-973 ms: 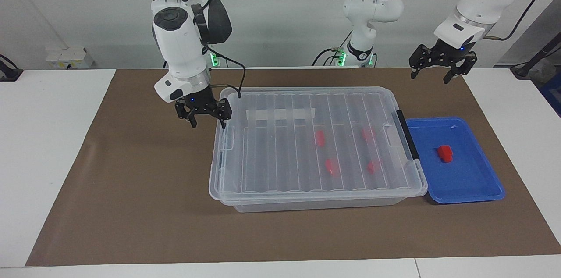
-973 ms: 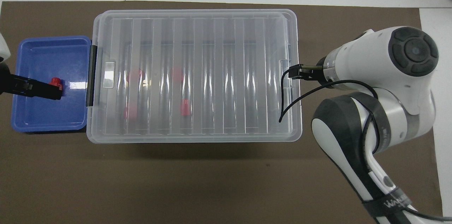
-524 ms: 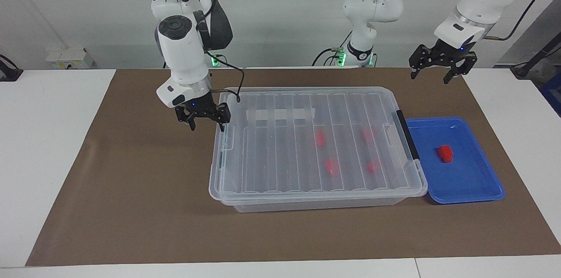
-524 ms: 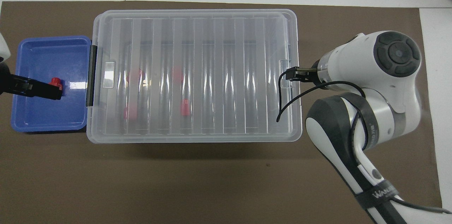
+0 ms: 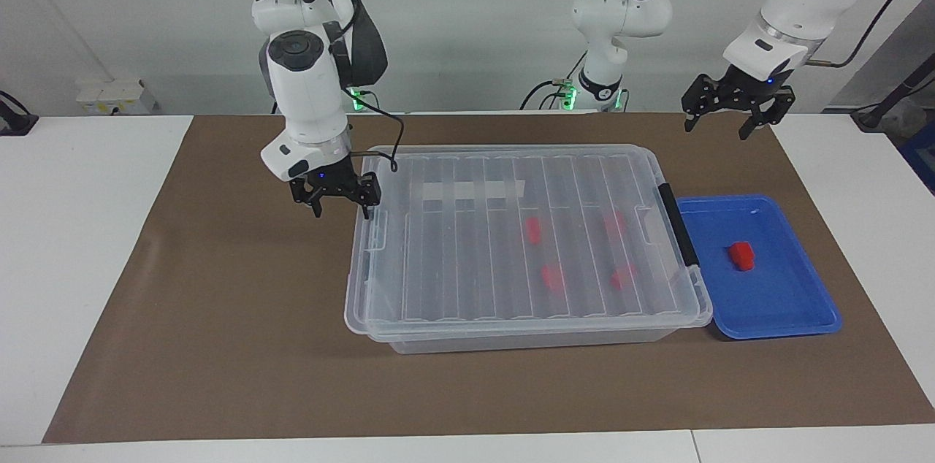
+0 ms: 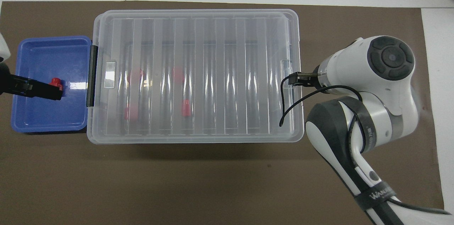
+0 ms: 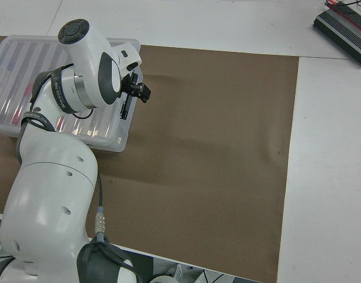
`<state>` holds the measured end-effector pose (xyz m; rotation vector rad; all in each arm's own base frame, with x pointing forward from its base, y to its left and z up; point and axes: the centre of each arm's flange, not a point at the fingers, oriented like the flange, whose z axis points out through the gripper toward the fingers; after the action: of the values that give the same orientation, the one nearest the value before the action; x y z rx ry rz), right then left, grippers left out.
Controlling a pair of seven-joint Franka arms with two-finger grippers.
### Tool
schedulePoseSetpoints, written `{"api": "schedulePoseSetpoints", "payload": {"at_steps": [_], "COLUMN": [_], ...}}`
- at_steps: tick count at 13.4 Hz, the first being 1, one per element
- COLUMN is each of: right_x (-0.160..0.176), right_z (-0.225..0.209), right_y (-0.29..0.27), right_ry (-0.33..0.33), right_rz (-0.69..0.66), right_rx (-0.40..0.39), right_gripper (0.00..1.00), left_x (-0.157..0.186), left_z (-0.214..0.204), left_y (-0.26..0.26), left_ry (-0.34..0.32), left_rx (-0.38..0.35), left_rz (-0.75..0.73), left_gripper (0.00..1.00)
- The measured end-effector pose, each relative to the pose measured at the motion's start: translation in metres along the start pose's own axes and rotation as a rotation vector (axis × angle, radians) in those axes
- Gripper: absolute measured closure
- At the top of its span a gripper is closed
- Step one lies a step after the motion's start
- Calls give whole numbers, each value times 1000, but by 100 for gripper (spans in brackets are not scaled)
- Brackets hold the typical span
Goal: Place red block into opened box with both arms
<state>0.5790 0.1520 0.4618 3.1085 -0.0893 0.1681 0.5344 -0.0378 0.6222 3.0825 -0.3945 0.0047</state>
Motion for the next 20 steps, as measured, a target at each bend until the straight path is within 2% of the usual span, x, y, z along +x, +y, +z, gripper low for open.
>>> {"api": "schedulePoseSetpoints", "payload": {"at_steps": [7, 9, 12, 14, 17, 20], "right_x": [7, 9, 12, 14, 17, 19], "right_z": [5, 7, 7, 7, 8, 8], "right_y": [47, 62, 84, 99, 124, 138], "right_ry": [-46, -57, -70, -73, -77, -78], "right_rz": [-145, -178, -236, -265, -297, -324], "right_rx": [-34, -37, -39, -39, -39, -39], "right_gripper": [4, 4, 4, 4, 4, 4], "left_x": [0, -6, -13, -10, 10, 16], "left_z": [1, -1, 1, 41, 102, 165], "left_y": [-1, -29, -96, -124, -129, -148], "left_ry": [-2, 4, 112, 133, 107, 138], "left_rx": [0, 2, 47, 61, 65, 89], "left_rz": [-4, -66, -154, -178, -174, -196], "left_gripper": [0, 0, 0, 0, 0, 0]}}
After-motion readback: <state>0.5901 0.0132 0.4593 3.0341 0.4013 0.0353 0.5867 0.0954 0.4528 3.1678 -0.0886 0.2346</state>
